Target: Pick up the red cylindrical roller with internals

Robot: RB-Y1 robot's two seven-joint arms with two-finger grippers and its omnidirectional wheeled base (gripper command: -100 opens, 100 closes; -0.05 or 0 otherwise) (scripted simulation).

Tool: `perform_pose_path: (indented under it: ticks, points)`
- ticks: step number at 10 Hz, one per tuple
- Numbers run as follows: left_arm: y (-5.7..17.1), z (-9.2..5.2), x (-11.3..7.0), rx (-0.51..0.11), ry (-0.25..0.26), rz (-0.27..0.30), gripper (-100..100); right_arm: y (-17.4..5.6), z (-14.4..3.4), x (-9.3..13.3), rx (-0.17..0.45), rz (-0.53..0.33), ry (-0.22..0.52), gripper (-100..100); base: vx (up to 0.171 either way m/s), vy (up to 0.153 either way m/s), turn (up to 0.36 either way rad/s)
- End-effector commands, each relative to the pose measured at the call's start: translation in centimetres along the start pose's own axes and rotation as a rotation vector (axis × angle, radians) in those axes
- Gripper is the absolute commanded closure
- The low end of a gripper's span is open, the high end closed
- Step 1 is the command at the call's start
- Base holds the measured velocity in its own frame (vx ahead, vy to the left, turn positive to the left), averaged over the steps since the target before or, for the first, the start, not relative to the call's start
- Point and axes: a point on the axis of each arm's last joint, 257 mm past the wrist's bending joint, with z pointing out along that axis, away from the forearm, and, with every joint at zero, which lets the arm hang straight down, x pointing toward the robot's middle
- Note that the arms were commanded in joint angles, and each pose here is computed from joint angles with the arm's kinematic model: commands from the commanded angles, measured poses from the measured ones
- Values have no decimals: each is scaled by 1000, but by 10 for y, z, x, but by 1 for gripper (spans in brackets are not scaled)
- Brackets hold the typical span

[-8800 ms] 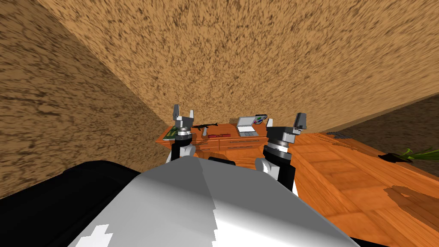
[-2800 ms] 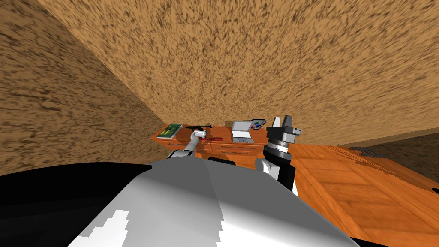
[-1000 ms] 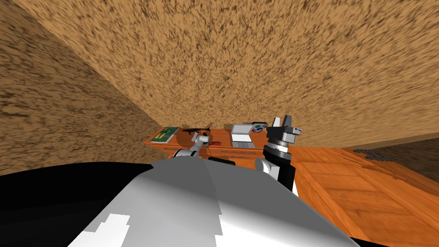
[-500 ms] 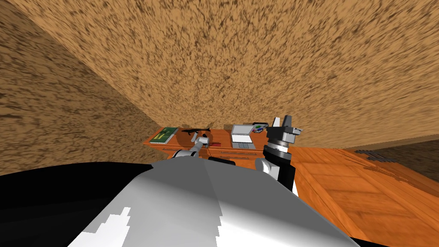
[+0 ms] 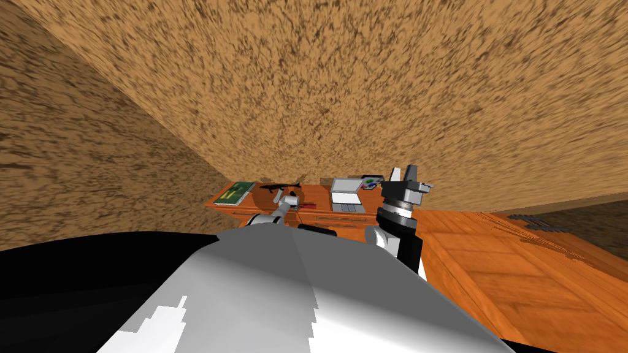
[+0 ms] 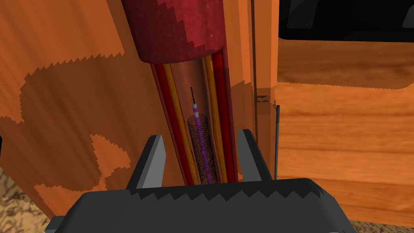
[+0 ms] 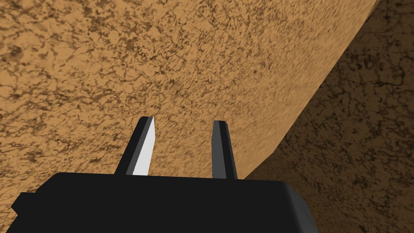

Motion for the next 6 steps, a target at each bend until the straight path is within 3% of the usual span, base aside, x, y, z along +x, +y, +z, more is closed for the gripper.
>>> perform_pose_path:
  ticks: [1,3,5,6]
  points:
    - [-9,-5,1,1,0,2,100,0,0,0,0,0,0,0,-26,5,-15]
    - [-22,-14,1,1,0,4,100,0,0,0,0,0,0,0,-64,6,-2]
    - [-24,-14,1,3,0,3,100,0,0,0,0,0,0,0,-44,-5,1]
    - [-23,-14,1,1,0,4,0,0,0,0,0,0,0,0,-5,-1,0]
